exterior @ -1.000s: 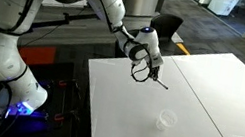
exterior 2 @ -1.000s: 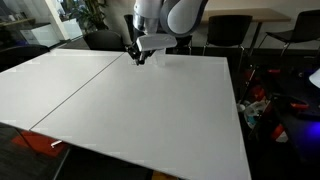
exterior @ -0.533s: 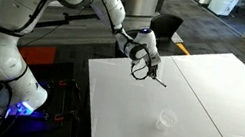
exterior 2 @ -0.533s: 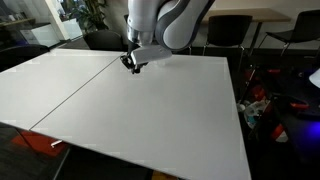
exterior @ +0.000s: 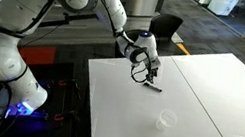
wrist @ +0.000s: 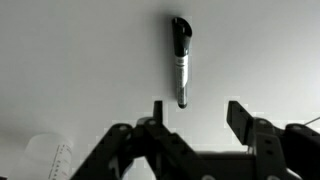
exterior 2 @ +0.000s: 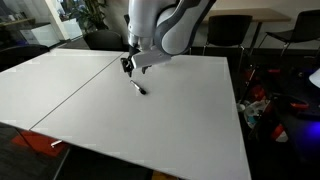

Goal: Move the cup to the right, put the marker in the cup and then remove it and put it back on the table

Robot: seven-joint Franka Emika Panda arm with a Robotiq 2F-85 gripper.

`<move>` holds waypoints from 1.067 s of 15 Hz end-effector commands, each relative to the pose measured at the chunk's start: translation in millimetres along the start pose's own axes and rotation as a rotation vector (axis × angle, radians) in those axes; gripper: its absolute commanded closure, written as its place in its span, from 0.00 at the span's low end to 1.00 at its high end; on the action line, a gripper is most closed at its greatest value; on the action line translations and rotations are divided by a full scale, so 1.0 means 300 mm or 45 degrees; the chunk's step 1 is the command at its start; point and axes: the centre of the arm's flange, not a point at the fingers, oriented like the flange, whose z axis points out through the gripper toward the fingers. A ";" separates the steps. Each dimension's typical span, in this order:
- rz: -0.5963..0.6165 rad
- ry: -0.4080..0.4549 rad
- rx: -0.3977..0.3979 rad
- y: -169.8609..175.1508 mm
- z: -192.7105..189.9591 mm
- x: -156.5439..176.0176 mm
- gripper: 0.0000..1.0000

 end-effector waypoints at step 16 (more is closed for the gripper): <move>-0.001 -0.433 0.041 0.139 -0.324 0.046 0.00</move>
